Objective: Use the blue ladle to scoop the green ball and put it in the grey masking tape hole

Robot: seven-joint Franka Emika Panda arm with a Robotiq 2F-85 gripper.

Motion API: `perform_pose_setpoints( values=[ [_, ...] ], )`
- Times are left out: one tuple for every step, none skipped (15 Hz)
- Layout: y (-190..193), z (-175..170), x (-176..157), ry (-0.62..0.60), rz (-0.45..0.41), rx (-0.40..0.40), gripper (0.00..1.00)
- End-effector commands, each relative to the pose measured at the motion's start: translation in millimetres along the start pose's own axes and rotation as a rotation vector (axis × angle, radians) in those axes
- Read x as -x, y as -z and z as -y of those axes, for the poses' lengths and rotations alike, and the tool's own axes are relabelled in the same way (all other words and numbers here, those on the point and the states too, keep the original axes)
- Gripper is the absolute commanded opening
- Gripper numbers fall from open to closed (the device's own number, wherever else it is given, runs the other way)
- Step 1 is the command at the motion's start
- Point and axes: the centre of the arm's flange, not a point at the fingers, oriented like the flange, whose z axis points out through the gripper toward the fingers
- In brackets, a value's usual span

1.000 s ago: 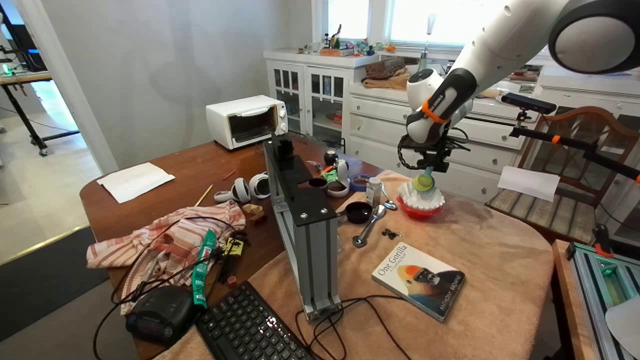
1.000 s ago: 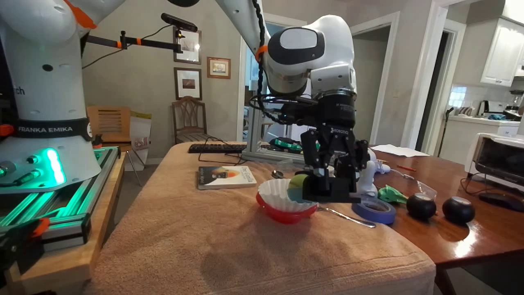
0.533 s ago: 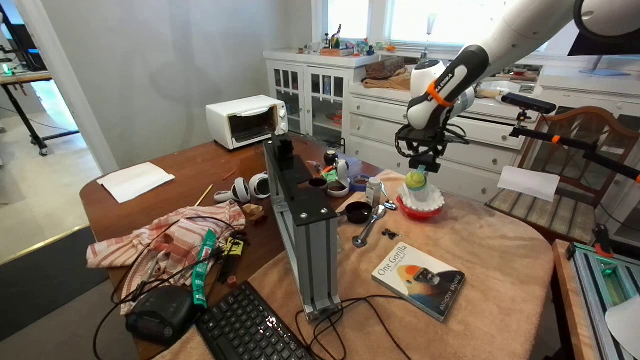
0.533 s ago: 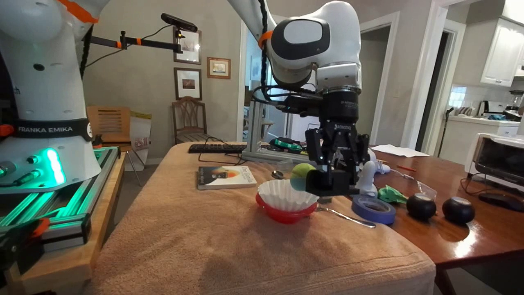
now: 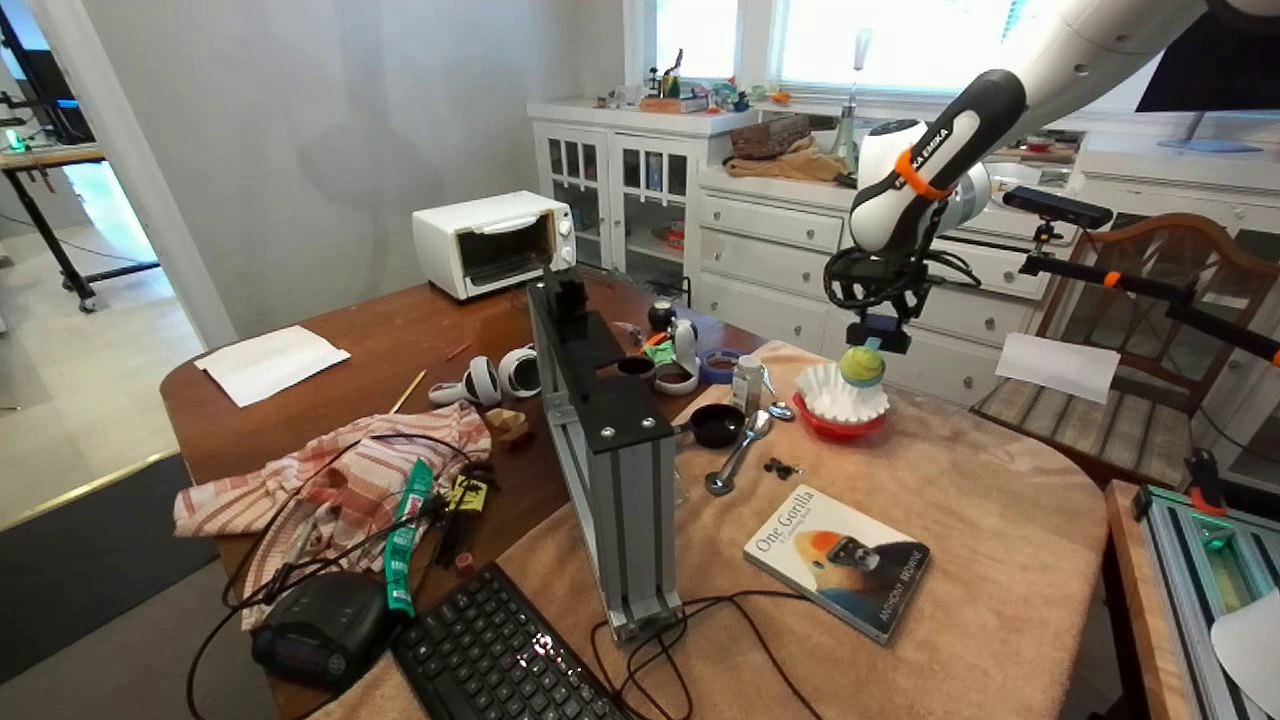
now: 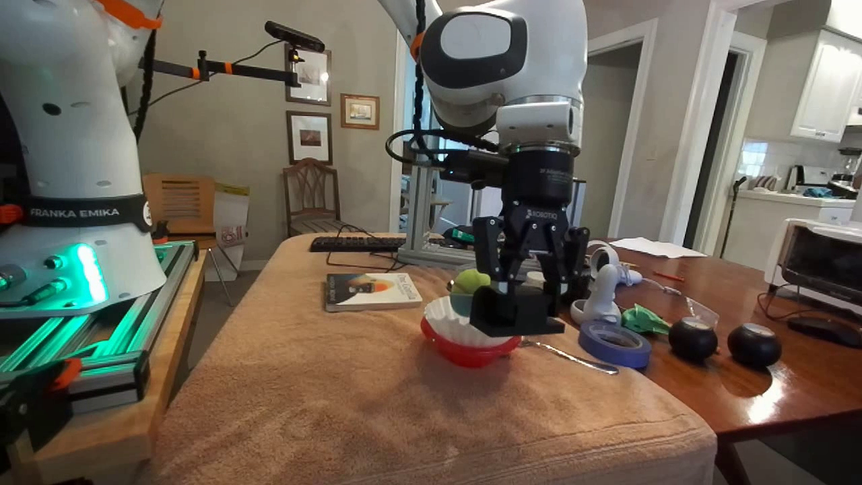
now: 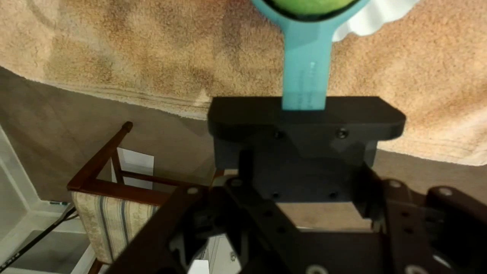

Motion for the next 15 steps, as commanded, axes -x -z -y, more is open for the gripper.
perform_pose_setpoints(
  values=[
    [0.4, -1.8, 0.8, 0.001, 0.004, 0.000, 0.60],
    [1.6, -1.5, 1.9, 0.003, 0.005, -0.003, 0.60],
    [2.5, -0.6, 2.9, 0.004, 0.006, -0.005, 0.60],
    [2.7, -0.2, 3.6, 0.006, 0.007, -0.006, 0.60],
    [2.6, 0.0, 4.0, 0.006, 0.007, -0.006, 0.35],
    [3.7, 7.9, 2.9, 0.004, 0.005, -0.015, 0.35],
    [6.8, 17.5, 0.5, -0.010, 0.002, -0.023, 0.35],
    [10.2, 24.9, -2.0, -0.021, -0.007, -0.029, 0.35],
    [14.8, 32.2, -5.2, -0.032, -0.007, -0.039, 0.35],
    [20.7, 39.3, -9.5, -0.042, -0.020, -0.049, 0.35],
    [28.0, 47.4, -15.0, -0.039, -0.031, -0.060, 0.35],
    [34.2, 54.3, -20.5, -0.035, -0.045, -0.068, 0.35],
    [41.0, 62.7, -27.8, -0.027, -0.063, -0.077, 0.35],
    [47.5, 70.8, -34.3, -0.025, -0.079, -0.085, 0.35],
    [53.2, 78.2, -39.3, -0.025, -0.095, -0.094, 0.35]
  ],
)
